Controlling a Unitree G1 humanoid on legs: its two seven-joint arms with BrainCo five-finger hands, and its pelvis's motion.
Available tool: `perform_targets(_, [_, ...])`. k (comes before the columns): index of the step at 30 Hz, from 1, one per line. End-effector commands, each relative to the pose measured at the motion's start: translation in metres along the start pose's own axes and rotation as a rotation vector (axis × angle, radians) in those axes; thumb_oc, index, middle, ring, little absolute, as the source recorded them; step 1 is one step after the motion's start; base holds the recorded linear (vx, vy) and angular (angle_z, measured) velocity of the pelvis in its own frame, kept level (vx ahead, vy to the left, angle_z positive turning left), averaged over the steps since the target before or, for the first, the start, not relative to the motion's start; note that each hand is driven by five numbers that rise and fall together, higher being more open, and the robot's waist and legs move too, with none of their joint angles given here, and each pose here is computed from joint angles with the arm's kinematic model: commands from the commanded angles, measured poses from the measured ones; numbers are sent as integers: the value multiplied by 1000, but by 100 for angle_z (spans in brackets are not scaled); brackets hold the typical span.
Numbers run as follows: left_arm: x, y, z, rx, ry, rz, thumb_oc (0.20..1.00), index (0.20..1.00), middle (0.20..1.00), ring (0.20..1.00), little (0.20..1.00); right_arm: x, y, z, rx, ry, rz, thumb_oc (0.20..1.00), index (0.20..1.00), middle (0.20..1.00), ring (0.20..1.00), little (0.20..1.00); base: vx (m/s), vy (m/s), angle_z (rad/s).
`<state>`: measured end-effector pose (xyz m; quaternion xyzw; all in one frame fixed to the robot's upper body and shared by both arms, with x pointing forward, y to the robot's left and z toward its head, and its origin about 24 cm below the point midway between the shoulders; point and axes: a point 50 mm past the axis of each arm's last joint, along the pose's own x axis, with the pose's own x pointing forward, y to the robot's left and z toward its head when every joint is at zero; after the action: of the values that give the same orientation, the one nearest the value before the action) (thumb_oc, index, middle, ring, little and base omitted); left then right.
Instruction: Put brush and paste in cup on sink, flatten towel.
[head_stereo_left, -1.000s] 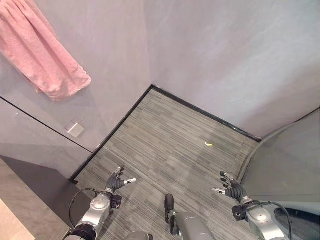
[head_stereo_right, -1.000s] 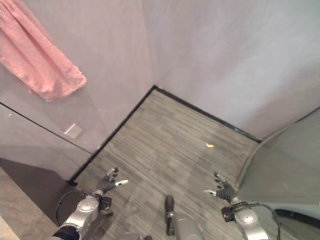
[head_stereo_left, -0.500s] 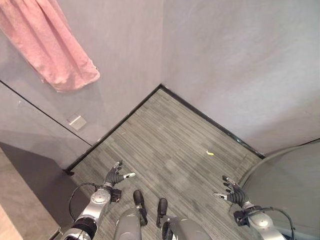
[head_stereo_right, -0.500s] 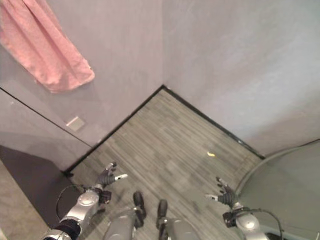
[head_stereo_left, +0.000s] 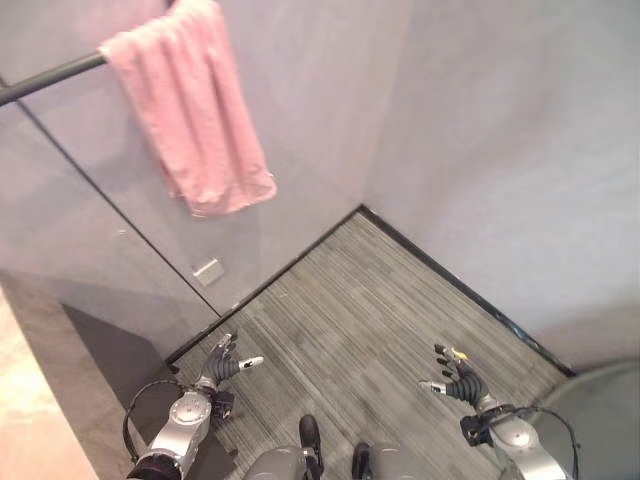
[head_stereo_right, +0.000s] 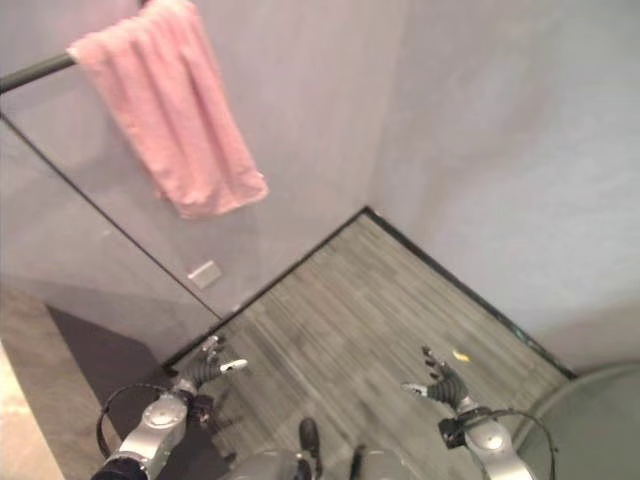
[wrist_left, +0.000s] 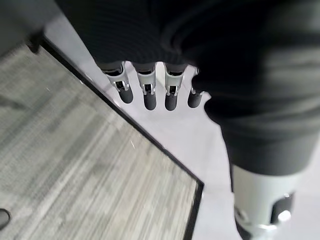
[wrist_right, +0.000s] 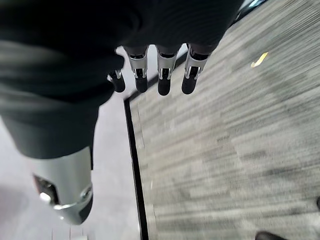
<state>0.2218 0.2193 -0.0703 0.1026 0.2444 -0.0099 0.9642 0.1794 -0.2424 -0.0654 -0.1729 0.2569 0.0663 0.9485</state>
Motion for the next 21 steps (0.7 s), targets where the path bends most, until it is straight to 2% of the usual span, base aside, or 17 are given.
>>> perform_targets(1, [-1,9,10,76,-68,-23,1000,1000,1000,1000,1000,1,6,11,23,-72,15,1000,1000,1000,1000,1000,169,95,89])
perform_targets(14, [2,-5,11,105,-79,-56,1000,1000,1000,1000,1000,1,6,12,3,-81,30,1000,1000,1000,1000,1000,210,-29,86])
perform_targets(21, [0,-9,1,102,-41,-59,1000,1000,1000,1000,1000,3,4,11,-43,-71,41,1000,1000,1000,1000,1000,157,-117,34])
